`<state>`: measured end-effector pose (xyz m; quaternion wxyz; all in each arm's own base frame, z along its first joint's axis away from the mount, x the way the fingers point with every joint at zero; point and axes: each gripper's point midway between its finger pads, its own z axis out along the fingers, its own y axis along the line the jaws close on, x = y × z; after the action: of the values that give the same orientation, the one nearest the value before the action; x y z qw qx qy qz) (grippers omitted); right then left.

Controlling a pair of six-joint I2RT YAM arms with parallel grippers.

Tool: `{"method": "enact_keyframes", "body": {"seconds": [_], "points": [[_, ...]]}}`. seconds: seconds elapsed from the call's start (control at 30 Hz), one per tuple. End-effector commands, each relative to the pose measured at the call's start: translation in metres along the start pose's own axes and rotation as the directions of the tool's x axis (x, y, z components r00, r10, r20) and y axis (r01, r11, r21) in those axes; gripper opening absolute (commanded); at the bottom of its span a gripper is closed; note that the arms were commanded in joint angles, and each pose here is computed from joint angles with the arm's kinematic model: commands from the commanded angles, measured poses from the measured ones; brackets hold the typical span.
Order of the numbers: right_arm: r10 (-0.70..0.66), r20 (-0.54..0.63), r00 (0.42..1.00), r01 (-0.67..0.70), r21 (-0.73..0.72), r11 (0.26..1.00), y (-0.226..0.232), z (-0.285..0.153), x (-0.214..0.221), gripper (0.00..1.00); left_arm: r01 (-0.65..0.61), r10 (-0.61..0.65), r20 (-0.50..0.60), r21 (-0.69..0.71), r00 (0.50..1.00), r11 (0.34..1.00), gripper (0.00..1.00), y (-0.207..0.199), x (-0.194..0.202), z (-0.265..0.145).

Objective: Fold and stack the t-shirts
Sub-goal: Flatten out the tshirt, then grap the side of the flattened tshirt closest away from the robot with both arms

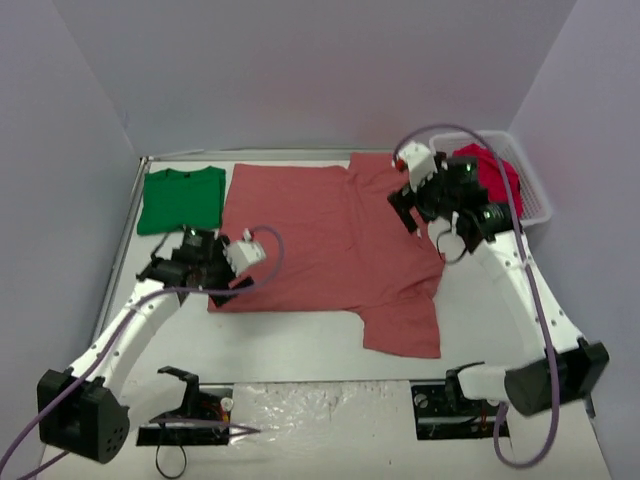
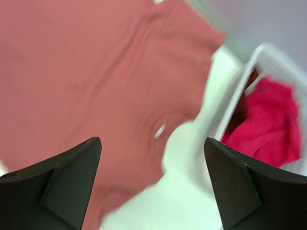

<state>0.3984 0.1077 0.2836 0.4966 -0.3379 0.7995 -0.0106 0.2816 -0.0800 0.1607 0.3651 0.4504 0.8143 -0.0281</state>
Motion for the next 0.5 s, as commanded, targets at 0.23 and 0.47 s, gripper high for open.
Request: {"method": "enact_keyframes", "body": {"seconds": [0.23, 0.47], "points": [[0.126, -0.090, 0.988, -0.123, 0.035, 0.992, 0.025, -0.112, 0.119, 0.81, -0.321, 0.306, -0.223, -0.034, 0.926, 0.946, 0.77, -0.042, 0.085, 0.008], [0.261, -0.074, 0.963, -0.255, 0.080, 0.964, 0.003, -0.118, 0.125, 0.79, -0.390, 0.361, -0.264, -0.064, 0.894, 0.919, 0.80, -0.044, 0.113, 0.018]]}}
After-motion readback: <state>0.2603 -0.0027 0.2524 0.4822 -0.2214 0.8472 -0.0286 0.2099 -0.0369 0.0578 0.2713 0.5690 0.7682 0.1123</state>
